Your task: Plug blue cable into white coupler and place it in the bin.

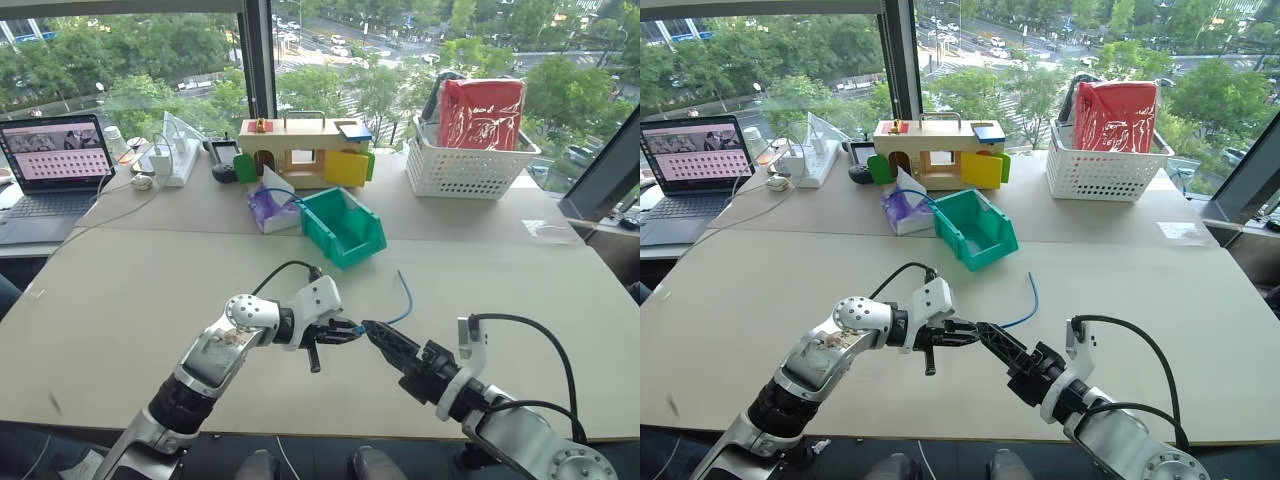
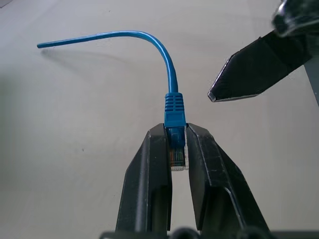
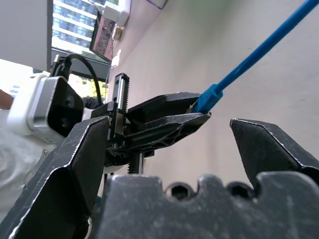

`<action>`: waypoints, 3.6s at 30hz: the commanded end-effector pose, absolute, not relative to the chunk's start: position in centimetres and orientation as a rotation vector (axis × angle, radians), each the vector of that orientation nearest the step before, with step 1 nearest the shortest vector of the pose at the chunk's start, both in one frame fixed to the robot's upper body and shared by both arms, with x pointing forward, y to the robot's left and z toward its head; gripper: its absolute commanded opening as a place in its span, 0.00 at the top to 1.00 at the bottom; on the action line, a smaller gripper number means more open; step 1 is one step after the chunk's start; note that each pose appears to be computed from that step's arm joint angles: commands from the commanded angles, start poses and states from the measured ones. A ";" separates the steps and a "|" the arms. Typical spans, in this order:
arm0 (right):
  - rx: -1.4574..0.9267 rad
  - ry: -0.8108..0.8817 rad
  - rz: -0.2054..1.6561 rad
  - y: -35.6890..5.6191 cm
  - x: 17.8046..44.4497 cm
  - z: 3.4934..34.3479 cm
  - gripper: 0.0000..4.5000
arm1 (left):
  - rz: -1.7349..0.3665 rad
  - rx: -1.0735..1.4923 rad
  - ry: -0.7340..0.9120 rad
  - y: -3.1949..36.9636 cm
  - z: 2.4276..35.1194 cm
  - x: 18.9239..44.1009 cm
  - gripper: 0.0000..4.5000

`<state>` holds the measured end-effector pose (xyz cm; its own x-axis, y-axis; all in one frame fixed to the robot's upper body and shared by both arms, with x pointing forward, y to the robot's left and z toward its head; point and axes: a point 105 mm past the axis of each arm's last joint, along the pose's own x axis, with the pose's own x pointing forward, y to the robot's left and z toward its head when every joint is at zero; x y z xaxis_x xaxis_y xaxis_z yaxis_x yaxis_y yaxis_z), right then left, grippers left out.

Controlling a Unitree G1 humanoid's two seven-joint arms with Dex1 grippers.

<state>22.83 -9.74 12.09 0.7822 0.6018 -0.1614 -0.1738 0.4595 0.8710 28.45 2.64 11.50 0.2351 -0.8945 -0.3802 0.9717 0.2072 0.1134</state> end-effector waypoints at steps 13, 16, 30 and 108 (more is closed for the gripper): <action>0.981 0.461 0.451 -10.1 25.1 11.2 0.00 | -1.327 0.342 0.193 1.7 12.6 27.9 0.98; 0.990 0.463 0.460 -9.9 25.0 11.3 0.16 | -1.324 0.337 0.192 1.6 12.5 27.9 0.98; 1.023 0.396 0.444 -10.3 25.3 12.1 1.00 | -1.279 0.297 0.214 2.1 12.2 28.1 0.81; 1.033 0.300 0.505 -11.0 27.9 13.0 1.00 | -0.373 0.098 0.265 15.3 8.9 23.6 0.84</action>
